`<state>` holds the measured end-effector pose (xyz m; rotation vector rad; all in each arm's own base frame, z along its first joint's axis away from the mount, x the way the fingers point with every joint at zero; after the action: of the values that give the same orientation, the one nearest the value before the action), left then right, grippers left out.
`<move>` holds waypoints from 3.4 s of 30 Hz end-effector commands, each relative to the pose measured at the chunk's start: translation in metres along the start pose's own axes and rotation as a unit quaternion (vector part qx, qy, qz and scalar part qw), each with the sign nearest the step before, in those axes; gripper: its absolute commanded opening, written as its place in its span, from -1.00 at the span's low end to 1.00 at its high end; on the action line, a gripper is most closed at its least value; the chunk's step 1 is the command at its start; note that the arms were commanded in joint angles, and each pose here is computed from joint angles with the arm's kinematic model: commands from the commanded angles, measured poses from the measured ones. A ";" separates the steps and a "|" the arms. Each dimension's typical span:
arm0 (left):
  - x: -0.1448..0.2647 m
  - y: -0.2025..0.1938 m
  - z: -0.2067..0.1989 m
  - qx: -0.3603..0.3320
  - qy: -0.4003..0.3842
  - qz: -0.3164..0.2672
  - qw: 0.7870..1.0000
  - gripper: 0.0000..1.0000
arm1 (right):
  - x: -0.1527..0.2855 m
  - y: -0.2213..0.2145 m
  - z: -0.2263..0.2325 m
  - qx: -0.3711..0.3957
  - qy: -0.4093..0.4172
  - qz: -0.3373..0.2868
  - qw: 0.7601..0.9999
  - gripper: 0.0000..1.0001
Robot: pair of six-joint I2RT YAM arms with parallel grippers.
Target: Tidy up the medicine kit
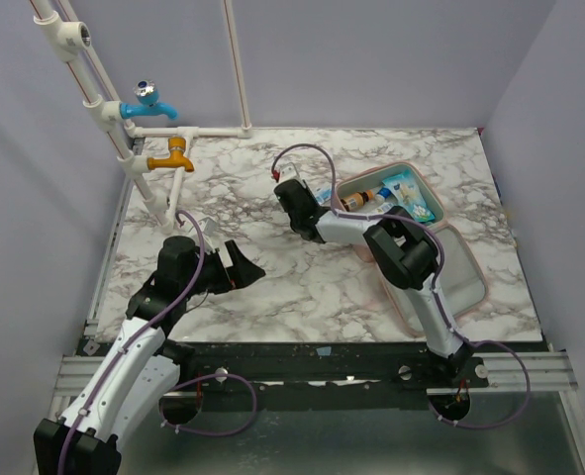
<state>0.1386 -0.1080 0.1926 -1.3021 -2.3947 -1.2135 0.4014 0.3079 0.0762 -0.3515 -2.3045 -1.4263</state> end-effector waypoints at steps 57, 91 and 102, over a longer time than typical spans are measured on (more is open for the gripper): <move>0.023 0.001 -0.008 0.000 0.006 -0.036 0.999 0.90 | 0.142 0.007 -0.148 -0.053 -0.002 -0.087 0.995 -0.99; 0.027 -0.005 -0.002 -0.019 0.018 -0.042 0.999 0.90 | 0.067 -0.017 -0.075 -0.069 0.276 0.022 0.958 -0.99; 0.028 -0.003 -0.004 -0.021 0.019 -0.048 0.998 0.91 | 0.074 -0.021 -0.046 -0.148 0.354 0.034 0.923 -0.99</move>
<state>0.1177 -0.0966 0.2046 -1.2237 -2.4387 -1.2813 0.3651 0.2387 0.1497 0.0681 -1.7310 -1.5996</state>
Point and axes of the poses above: each gripper's point midway between its finger pads, its own x axis back along the fingers, its own z axis along the line the jaws close on, y = z × x, the point moved 9 cm from there along x, back along the fingers, and after that the axes turned 4 degrees about -x, right-handed, at the moved point
